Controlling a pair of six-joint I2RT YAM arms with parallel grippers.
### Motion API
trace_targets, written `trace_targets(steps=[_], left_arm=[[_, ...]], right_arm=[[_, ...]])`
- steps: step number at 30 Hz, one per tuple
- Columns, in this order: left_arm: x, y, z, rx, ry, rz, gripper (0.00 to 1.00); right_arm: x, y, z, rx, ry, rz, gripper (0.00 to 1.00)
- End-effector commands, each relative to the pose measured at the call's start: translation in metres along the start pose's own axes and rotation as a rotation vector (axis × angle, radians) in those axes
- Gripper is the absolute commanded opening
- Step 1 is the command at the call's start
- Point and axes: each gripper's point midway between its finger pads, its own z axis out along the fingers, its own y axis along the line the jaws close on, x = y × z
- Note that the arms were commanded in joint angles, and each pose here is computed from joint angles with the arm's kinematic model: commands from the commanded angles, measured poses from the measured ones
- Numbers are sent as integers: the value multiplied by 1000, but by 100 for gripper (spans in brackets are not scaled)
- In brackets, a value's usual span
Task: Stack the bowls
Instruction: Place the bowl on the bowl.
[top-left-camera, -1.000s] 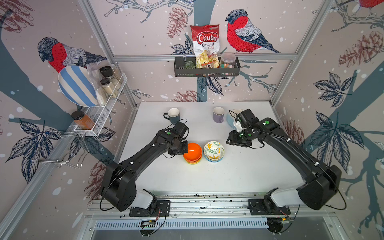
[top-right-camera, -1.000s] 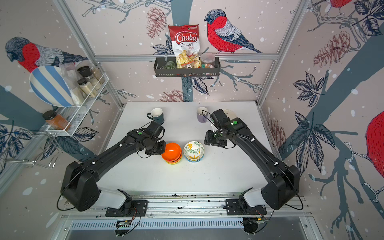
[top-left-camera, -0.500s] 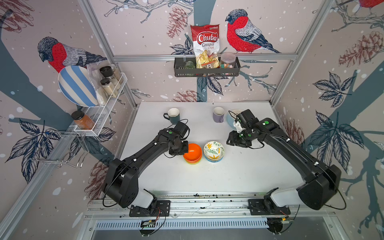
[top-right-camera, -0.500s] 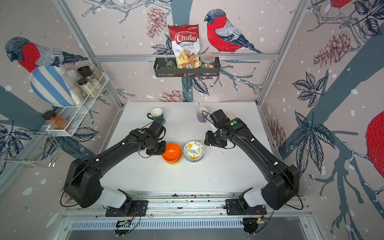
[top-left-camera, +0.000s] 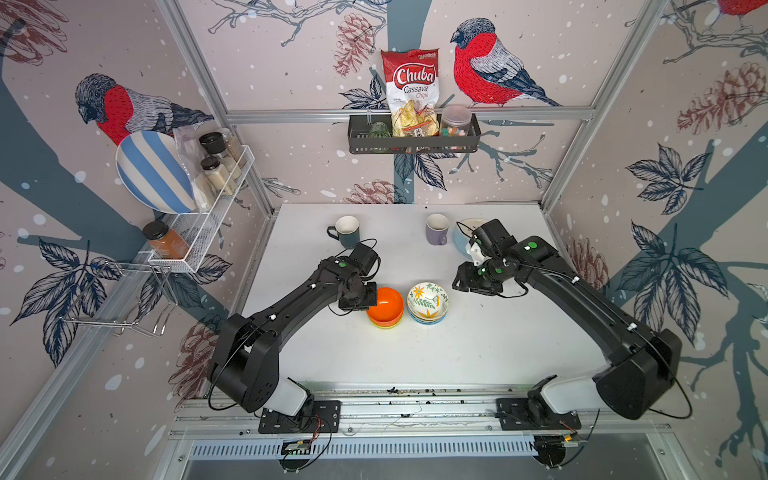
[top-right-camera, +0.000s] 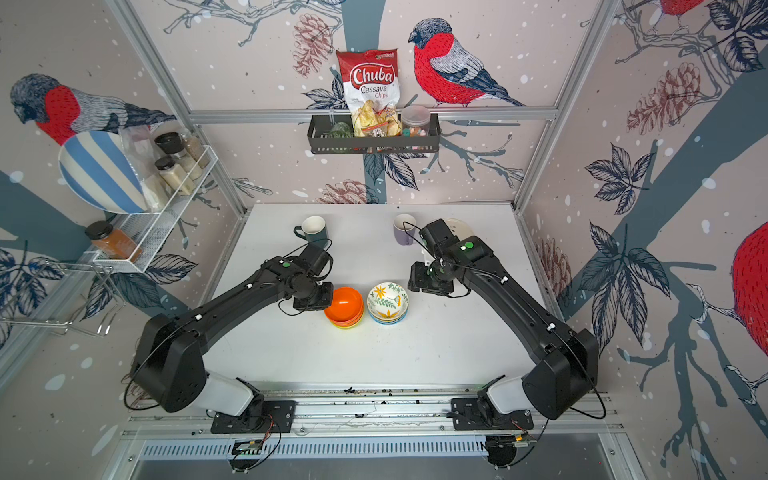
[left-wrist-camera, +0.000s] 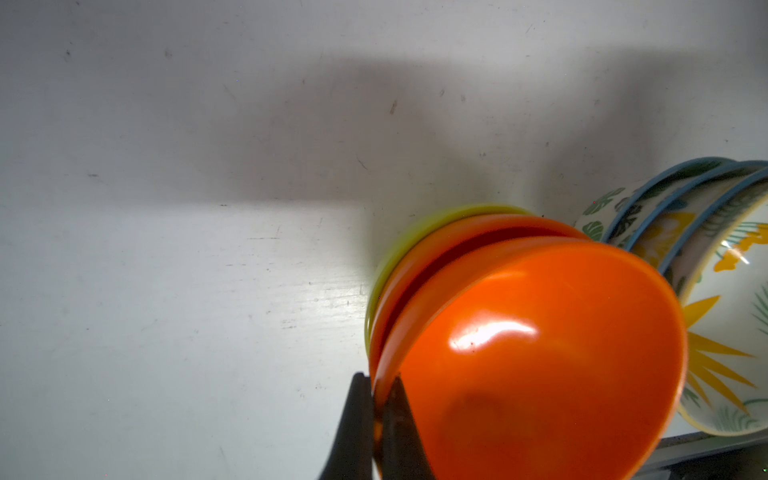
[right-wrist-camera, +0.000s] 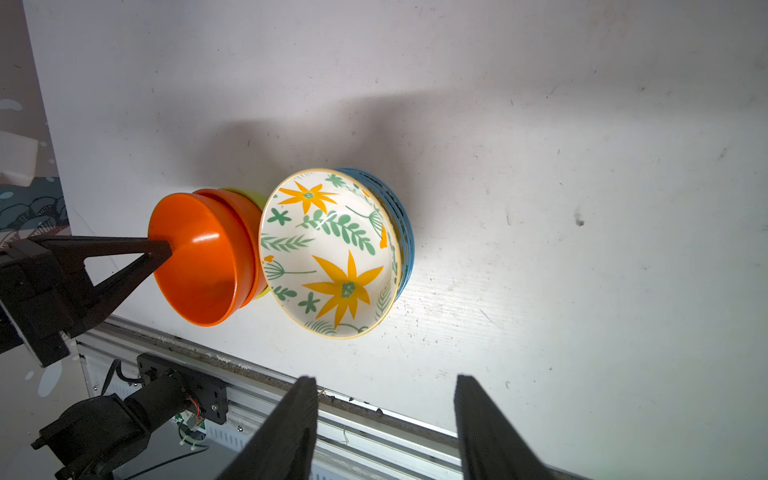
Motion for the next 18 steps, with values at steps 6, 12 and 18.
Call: trace_targets(steps=[6, 12, 18], left_arm=[[-5, -8, 0, 28, -16, 11, 0], [-3, -7, 1, 24, -9, 10, 0], [-1, -5, -1, 17, -7, 12, 0]], right_arm=[[-2, 5, 1, -17, -2, -12, 55], [-2, 5, 1, -15, 0, -16, 55], [-2, 6, 1, -15, 0, -16, 55]])
